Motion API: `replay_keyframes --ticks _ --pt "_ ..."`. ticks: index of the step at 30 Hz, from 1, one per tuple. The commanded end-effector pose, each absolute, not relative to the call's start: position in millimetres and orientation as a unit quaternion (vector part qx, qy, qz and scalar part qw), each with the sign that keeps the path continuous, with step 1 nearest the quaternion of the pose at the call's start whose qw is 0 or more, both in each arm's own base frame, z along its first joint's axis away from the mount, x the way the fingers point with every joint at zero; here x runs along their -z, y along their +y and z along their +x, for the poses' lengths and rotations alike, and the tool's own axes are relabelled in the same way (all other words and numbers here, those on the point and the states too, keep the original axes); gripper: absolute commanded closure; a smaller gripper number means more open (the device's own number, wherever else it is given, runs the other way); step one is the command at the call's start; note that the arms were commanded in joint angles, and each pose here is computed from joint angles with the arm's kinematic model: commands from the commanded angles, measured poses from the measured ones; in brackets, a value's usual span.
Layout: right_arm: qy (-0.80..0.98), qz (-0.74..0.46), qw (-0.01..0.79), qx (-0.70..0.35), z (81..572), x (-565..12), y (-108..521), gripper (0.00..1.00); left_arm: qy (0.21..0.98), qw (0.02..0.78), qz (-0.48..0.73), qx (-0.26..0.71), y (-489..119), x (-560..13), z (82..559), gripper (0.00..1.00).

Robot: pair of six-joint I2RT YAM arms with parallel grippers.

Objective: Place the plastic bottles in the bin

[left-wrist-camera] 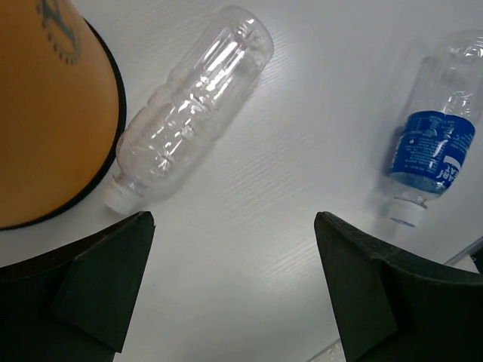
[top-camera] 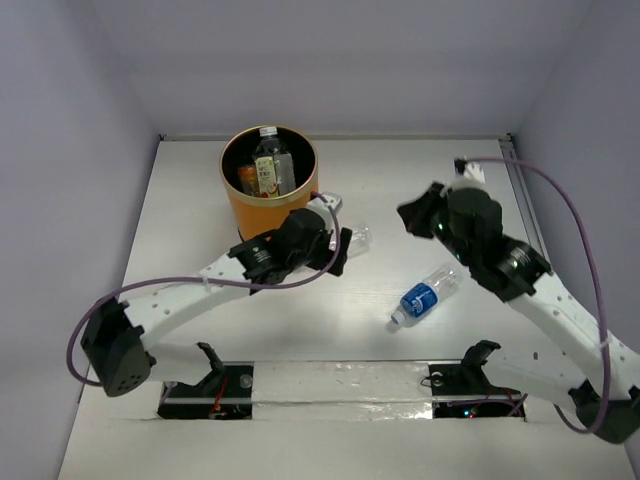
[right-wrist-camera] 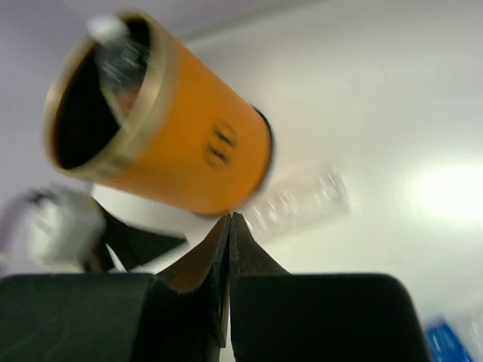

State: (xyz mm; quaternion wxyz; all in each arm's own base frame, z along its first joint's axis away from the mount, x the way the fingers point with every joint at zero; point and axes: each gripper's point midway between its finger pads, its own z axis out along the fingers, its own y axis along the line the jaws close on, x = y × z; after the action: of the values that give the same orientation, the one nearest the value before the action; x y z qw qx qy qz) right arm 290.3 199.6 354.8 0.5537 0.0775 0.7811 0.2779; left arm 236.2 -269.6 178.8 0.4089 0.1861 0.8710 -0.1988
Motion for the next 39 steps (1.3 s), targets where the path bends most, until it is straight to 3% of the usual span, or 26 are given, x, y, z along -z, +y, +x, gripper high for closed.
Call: replay_keyframes --ticks 1,3,6,7,9,10,13,23,26,29,33,35,39 --pt "0.813 0.181 0.492 -0.253 254 -285 160 0.96 0.837 0.465 0.214 0.195 -295 -212 266 0.11" --pt "0.819 0.227 0.459 -0.258 231 -247 143 0.94 0.837 0.46 0.237 0.176 -307 -203 277 0.1" --pt "0.832 0.258 0.419 -0.256 211 -206 134 0.75 0.837 0.454 0.266 0.152 -324 -187 294 0.09" --pt "0.826 0.275 0.414 -0.265 207 -204 132 0.54 0.838 0.45 0.272 0.145 -328 -181 299 0.09" --pt "0.833 0.295 0.396 -0.249 200 -186 125 0.3 0.844 0.432 0.29 0.132 -342 -160 309 0.09" --pt "0.834 0.302 0.392 -0.244 197 -182 122 0.12 0.844 0.426 0.301 0.125 -346 -153 312 0.09" --pt "0.843 0.319 0.376 -0.215 191 -166 113 0.0 0.854 0.4 0.315 0.11 -354 -125 327 0.09" --pt "0.847 0.357 0.351 -0.177 180 -130 94 0.0 0.88 0.359 0.303 0.064 -358 -62 366 0.1" --pt "0.843 0.369 0.357 -0.161 189 -128 86 0.0 0.885 0.343 0.306 0.073 -359 -46 360 0.17" --pt "0.849 0.378 0.349 -0.124 202 -117 78 0.0 0.889 0.333 0.299 0.092 -361 -40 352 0.31" --pt "0.851 0.389 0.345 -0.074 227 -104 60 0.0 0.885 0.348 0.279 0.131 -363 -70 343 0.51" --pt "0.86 0.381 0.337 -0.046 235 -98 53 0.02 0.881 0.354 0.266 0.165 -368 -89 335 0.55" --pt "0.87 0.37 0.327 -0.003 250 -93 33 0.03 0.839 0.41 0.241 0.264 -378 -189 315 0.59"
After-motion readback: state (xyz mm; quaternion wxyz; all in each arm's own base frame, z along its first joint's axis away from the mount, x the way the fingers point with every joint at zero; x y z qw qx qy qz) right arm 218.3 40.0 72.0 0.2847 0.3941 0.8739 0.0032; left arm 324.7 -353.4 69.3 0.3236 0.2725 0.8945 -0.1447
